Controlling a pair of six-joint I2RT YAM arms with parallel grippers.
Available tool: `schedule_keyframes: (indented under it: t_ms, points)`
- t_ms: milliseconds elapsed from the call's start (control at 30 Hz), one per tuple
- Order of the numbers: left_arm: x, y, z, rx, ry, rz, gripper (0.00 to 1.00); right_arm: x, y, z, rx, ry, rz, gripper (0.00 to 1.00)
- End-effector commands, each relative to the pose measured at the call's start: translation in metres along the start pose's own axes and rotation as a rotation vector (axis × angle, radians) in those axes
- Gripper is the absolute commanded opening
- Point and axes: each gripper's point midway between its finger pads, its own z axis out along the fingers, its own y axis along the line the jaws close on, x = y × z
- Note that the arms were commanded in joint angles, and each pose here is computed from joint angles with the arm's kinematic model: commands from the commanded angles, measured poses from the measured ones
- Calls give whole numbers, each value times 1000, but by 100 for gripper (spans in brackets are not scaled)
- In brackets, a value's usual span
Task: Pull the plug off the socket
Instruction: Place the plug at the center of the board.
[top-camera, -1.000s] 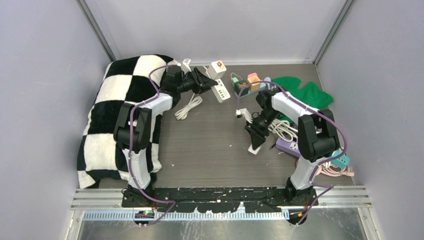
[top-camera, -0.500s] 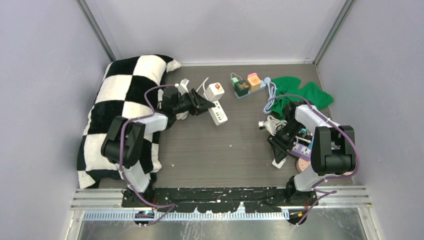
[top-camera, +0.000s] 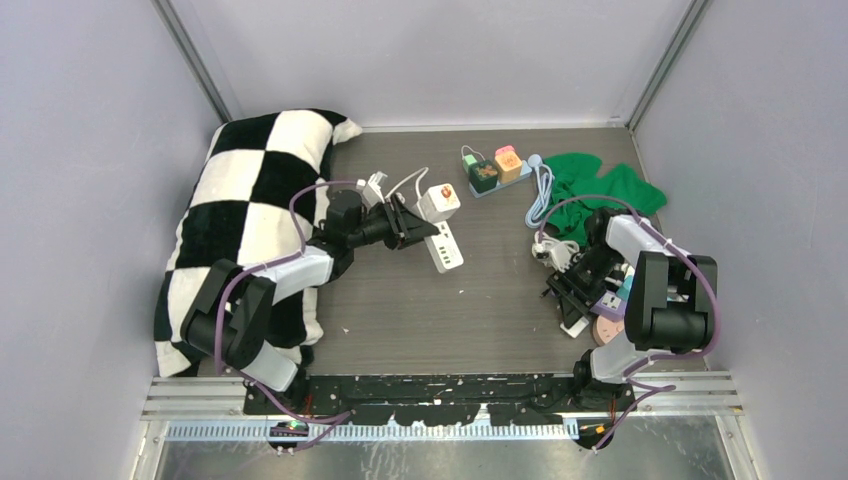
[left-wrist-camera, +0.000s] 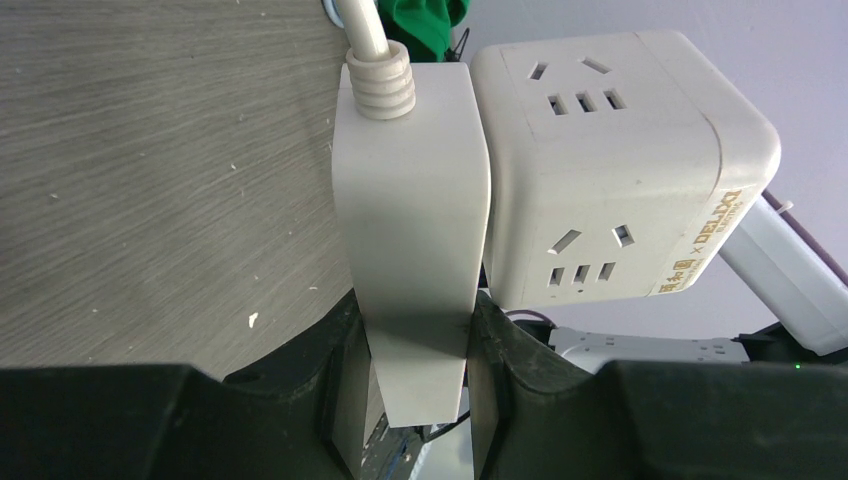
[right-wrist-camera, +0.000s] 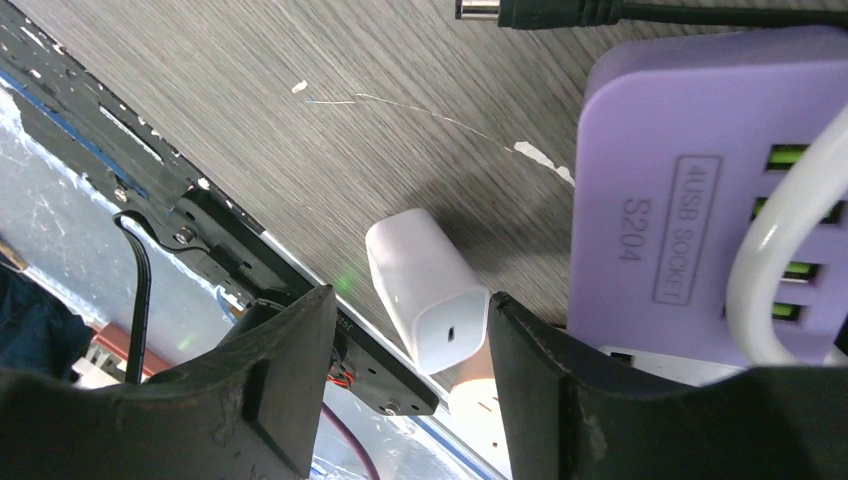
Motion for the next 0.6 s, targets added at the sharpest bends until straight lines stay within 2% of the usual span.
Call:
schedule_keyframes:
  t_ms: [0, 33, 67, 300, 567]
  points:
    - [1, -34, 3, 88, -17, 108, 1, -5, -16, -6, 110, -31, 4, 66]
    - [4, -35, 4, 88, -13, 110, 0, -4, -16, -7, 117, -28, 12, 86]
    - [7, -34, 5, 86, -9, 113, 0, -3, -16, -9, 130, -30, 11, 98]
    - [25, -35, 5, 80, 20, 120, 1, -11, -1, -32, 139, -104, -19, 100]
    - [40, -26, 0, 55, 44, 131, 0, -53, 35, -74, 66, -335, -95, 100]
